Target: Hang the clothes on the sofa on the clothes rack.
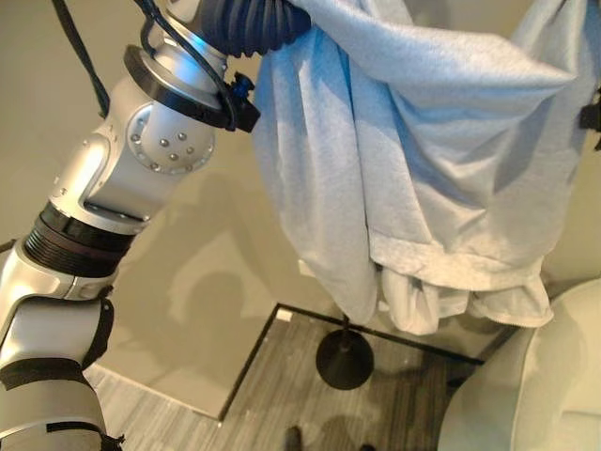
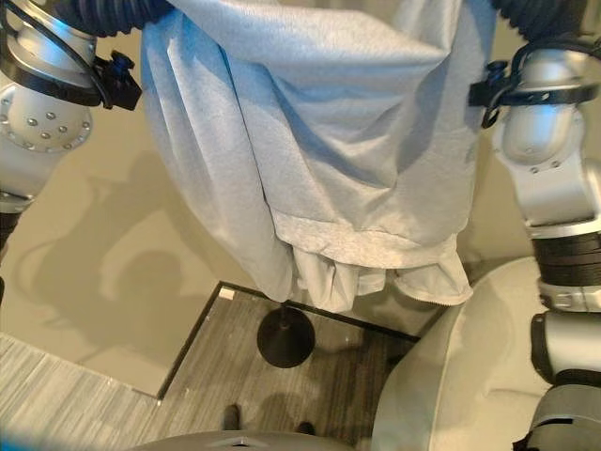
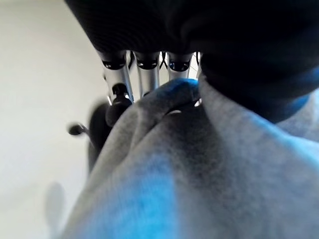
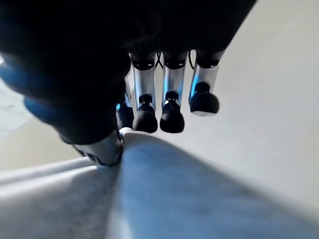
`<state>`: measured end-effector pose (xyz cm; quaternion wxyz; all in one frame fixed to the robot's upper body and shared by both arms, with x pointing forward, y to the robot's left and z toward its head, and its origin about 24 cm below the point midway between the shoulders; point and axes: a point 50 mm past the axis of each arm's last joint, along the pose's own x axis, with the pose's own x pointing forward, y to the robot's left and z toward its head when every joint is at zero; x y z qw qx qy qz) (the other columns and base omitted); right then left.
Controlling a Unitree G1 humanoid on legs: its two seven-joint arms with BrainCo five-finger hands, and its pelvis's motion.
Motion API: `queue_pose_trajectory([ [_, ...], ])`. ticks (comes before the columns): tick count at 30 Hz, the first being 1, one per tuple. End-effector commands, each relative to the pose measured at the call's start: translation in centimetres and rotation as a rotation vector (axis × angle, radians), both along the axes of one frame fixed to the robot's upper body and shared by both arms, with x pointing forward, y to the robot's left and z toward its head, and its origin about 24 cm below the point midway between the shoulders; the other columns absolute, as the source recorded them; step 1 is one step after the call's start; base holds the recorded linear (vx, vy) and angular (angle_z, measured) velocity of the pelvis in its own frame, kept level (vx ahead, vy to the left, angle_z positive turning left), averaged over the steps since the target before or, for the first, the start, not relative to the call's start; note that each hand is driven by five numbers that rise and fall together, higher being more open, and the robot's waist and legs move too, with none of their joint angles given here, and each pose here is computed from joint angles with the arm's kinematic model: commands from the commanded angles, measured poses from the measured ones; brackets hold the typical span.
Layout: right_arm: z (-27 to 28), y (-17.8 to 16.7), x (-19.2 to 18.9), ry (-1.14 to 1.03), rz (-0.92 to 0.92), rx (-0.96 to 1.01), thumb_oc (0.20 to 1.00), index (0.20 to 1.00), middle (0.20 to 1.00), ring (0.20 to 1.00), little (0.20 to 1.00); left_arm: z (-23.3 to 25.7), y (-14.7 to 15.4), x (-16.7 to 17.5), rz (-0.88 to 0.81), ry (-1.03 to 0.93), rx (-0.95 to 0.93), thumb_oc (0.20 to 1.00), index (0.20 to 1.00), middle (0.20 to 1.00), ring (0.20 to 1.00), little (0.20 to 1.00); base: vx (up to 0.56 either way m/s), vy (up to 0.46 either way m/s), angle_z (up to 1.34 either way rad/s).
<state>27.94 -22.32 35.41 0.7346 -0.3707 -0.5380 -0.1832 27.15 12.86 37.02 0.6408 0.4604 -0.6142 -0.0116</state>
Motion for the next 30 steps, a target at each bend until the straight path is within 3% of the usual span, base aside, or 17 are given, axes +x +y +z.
queue_pose_trajectory([
  [1, 1.4, -0.9, -0.6, -0.031, -0.009, 0.014, 0.2, 0.2, 0.2, 0.2, 0.2, 1.1, 1.7, 0.6, 0.031, 0.004, -0.106, 0.2, 0.2, 0.2, 0.2, 0.2, 0.04, 0.07, -0.16],
  [13, -0.2, -0.3, 1.2, 0.082, 0.009, 0.001, 0.2, 0.2, 0.2, 0.2, 0.2, 0.3, 3.6, 1.5, 0.137, 0.041, -0.111, 0.2, 0.2, 0.2, 0.2, 0.2, 0.03, 0.035, -0.04],
  [22, 2.8, 0.1, 3.5, 0.119, -0.048, -0.009, 0.2, 0.2, 0.2, 0.2, 0.2, 2.9, 3.4, 4.2, 0.257, 0.048, -0.103, 0.2, 0.2, 0.2, 0.2, 0.2, 0.0, 0.002, -0.01],
  [30, 5.5, 0.6, 7.5, 0.276, -0.156, 0.009, 0.2, 0.2, 0.2, 0.2, 0.2, 5.2, 3.0, 7.9, 0.421, 0.119, -0.122, 0.2, 0.2, 0.2, 0.2, 0.2, 0.0, 0.0, 0.0],
])
